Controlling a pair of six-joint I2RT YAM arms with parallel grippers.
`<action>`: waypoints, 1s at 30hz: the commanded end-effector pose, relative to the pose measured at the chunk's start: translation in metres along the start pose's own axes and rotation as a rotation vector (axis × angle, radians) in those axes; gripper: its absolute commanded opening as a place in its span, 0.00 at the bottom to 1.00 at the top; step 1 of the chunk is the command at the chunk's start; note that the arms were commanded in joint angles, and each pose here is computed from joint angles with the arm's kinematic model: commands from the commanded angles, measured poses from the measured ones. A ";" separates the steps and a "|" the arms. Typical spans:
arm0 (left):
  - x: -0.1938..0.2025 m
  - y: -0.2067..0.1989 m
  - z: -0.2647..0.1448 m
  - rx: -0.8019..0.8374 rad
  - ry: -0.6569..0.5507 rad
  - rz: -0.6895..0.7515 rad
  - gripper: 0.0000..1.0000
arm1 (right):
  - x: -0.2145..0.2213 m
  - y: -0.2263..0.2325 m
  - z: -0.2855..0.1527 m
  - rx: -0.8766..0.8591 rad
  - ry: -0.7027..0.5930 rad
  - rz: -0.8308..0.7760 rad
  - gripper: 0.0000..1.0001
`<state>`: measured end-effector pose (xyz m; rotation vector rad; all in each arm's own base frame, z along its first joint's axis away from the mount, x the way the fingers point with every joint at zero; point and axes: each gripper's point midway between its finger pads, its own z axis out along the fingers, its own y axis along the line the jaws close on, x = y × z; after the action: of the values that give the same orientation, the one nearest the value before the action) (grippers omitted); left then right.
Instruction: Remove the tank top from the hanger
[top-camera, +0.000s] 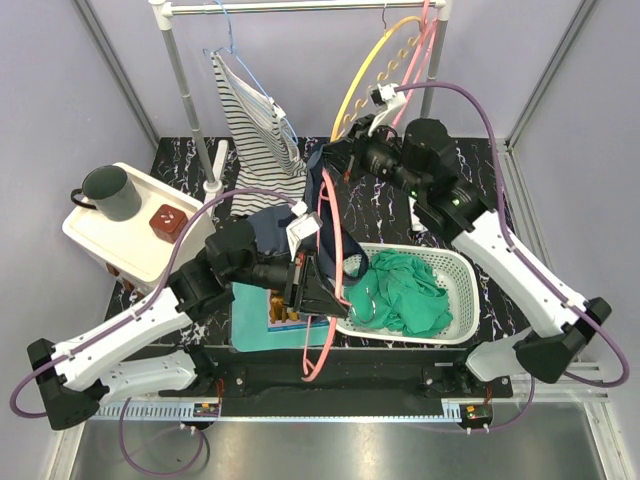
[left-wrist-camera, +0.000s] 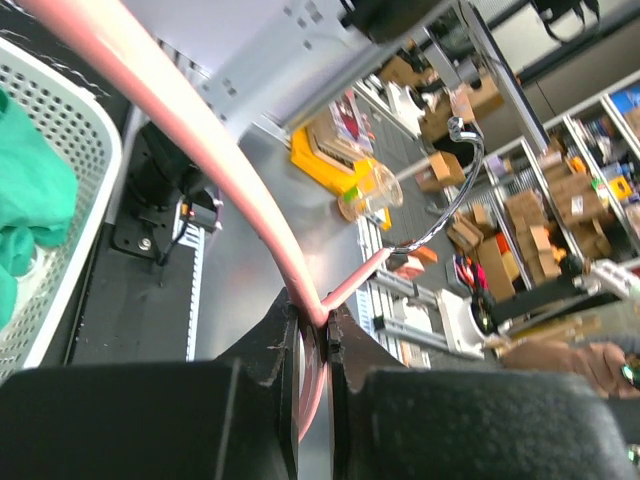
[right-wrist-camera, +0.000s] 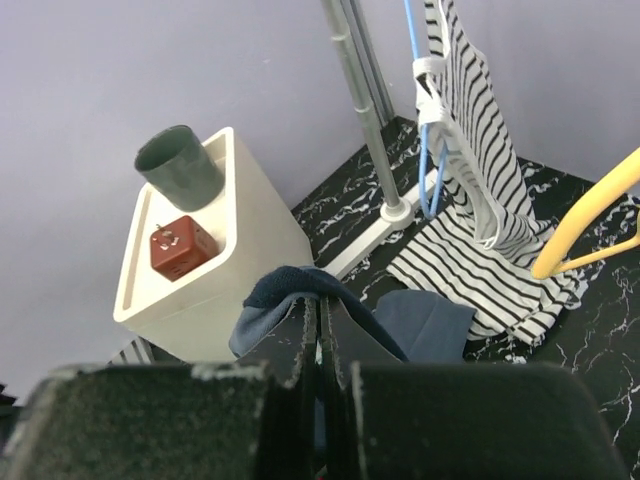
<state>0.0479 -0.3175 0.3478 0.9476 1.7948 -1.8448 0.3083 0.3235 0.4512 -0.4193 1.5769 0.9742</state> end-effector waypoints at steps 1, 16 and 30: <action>0.004 -0.034 -0.012 0.130 0.027 0.124 0.00 | -0.018 -0.014 0.016 0.040 -0.025 -0.002 0.00; -0.071 -0.026 -0.083 -0.397 -0.389 0.316 0.00 | 0.009 -0.017 -0.001 0.030 0.039 0.021 0.00; -0.084 -0.013 -0.150 -0.625 -0.682 0.305 0.00 | -0.171 0.077 -0.139 -0.101 -0.385 -0.148 0.00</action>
<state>0.1095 -0.1867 0.4312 0.3335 1.5017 -1.1792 0.2333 0.2488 0.5720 -0.3983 1.3303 0.9970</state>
